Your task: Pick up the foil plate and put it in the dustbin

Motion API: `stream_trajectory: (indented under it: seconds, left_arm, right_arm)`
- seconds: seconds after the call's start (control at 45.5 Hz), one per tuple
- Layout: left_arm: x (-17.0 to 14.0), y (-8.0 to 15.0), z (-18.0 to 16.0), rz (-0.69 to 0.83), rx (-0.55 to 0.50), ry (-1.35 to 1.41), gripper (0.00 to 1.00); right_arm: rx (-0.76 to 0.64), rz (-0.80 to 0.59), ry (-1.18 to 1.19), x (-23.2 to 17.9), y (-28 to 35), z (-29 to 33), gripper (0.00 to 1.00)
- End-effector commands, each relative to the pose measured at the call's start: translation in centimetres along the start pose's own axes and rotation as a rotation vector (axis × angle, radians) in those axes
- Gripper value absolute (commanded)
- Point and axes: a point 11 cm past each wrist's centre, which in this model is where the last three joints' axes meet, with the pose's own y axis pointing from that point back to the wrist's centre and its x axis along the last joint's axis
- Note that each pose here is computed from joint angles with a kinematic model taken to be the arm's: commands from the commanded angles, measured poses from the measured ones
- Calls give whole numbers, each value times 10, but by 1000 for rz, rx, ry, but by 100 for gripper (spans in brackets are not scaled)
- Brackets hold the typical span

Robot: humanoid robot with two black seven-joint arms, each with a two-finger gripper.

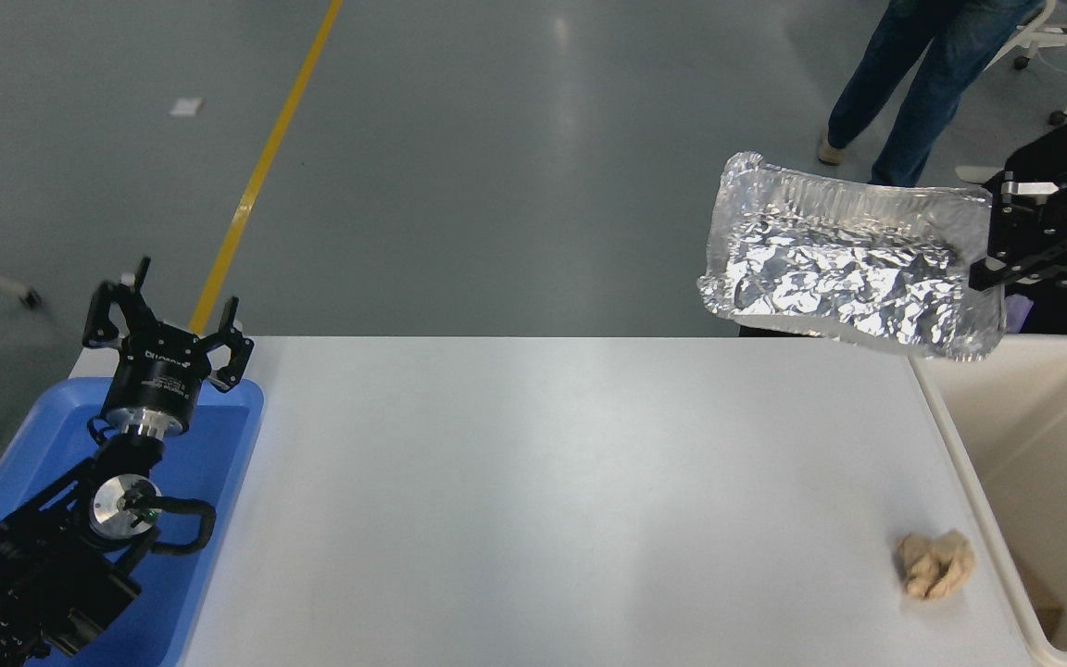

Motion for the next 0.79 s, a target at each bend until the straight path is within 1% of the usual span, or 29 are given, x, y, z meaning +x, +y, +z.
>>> stream_trajectory:
  seconds: [0.0, 0.044, 0.198, 0.33, 0.44, 0.549, 0.703, 0.769]
  left_arm:
    - [0, 0, 0, -1, 0, 1, 99]
    - [0, 0, 0, 0, 0, 0, 99]
    - [0, 0, 0, -1, 0, 1, 99]
    - [0, 0, 0, -1, 0, 1, 99]
    - [-1, 0, 0, -2, 0, 2, 99]
    - [-1, 0, 0, -2, 0, 2, 99]
    - [0, 0, 0, -1, -2, 2, 99]
    - [0, 0, 0, 0, 0, 0, 99]
  right_arm:
    - [-188, 165, -166, 6, -58, 107, 0]
    - [-210, 199, -197, 1, -71, 122, 0]
    - [-277, 255, -295, -29, -117, 162, 0]
    - [-313, 398, -437, -38, -138, 185, 0]
    - [-355, 476, -503, -44, -150, 207, 0]
    - [-357, 500, -499, -46, -174, 211, 0]
    - [-328, 548, -639, -61, -203, 237, 0]
    - [-311, 561, -666, -65, -215, 239, 0]
